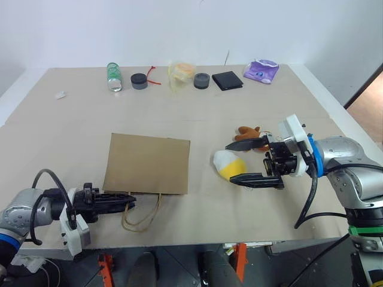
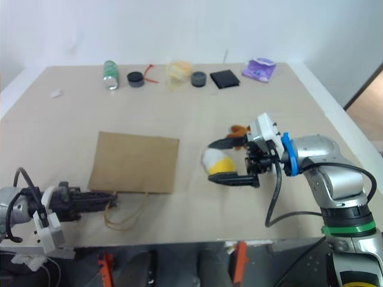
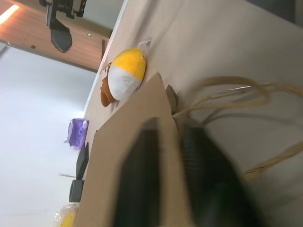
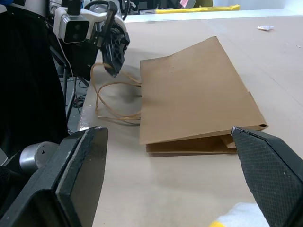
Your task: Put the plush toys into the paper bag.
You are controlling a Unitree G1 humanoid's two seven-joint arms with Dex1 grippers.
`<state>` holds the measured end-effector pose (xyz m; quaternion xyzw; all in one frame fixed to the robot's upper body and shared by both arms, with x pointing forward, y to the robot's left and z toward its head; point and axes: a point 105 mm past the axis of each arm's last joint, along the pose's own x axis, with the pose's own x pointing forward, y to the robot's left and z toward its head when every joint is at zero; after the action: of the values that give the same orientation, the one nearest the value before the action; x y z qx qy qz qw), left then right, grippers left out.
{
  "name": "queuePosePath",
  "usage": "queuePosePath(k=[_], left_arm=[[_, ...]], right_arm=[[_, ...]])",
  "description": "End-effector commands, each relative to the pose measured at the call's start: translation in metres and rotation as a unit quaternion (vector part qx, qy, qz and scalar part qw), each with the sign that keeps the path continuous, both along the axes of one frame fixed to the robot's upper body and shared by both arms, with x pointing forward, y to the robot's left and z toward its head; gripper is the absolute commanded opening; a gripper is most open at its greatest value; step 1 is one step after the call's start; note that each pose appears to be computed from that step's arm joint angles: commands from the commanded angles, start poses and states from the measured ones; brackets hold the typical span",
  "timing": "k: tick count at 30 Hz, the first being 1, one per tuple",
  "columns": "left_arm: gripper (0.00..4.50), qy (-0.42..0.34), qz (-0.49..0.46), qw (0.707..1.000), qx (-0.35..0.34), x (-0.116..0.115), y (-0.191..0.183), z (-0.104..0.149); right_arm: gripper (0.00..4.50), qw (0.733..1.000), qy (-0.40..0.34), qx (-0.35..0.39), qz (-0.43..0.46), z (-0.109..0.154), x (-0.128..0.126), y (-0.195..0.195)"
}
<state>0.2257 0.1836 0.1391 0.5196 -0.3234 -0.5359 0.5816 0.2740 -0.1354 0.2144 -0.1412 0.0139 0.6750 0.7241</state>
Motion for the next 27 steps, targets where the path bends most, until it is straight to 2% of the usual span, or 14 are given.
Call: queuePosePath(k=[1, 4, 8, 12, 15, 20, 22, 27], left_arm=[[0.04, -0.008, -0.004, 1.0, -0.001, 0.001, -0.003, 0.007], [0.04, -0.002, 0.018, 0.999, -0.039, 0.01, -0.007, 0.017], [0.04, -0.025, 0.078, 0.98, -0.179, 0.037, -0.014, 0.074], [0.04, -0.035, 0.091, 0.967, -0.235, 0.044, -0.026, 0.105], [0.0, -0.027, 0.092, 0.964, -0.247, 0.041, -0.035, 0.108], [0.0, -0.01, 0.1, 0.962, -0.253, 0.037, -0.042, 0.1], [0.0, -0.007, 0.101, 0.962, -0.254, 0.036, -0.044, 0.099], [0.0, -0.002, 0.109, 0.96, -0.259, 0.036, -0.043, 0.097]], right_arm=[[4.5, 1.0, -0.028, 0.007, 0.002, 0.013, -0.005, -0.001], [4.5, 1.0, -0.026, 0.011, 0.0, 0.014, -0.008, 0.0], [4.5, 1.0, -0.001, 0.03, 0.007, 0.011, -0.02, 0.007], [4.5, 0.999, 0.024, 0.046, -0.007, -0.002, -0.026, 0.021], [3.63, 0.996, 0.034, 0.067, -0.048, -0.01, -0.019, 0.036], [1.23, 0.986, 0.036, 0.135, -0.096, -0.003, -0.008, 0.069], [0.12, 0.981, 0.039, 0.157, -0.109, 0.002, -0.004, 0.08], [0.05, 0.978, 0.04, 0.168, -0.117, 0.005, -0.002, 0.088]])
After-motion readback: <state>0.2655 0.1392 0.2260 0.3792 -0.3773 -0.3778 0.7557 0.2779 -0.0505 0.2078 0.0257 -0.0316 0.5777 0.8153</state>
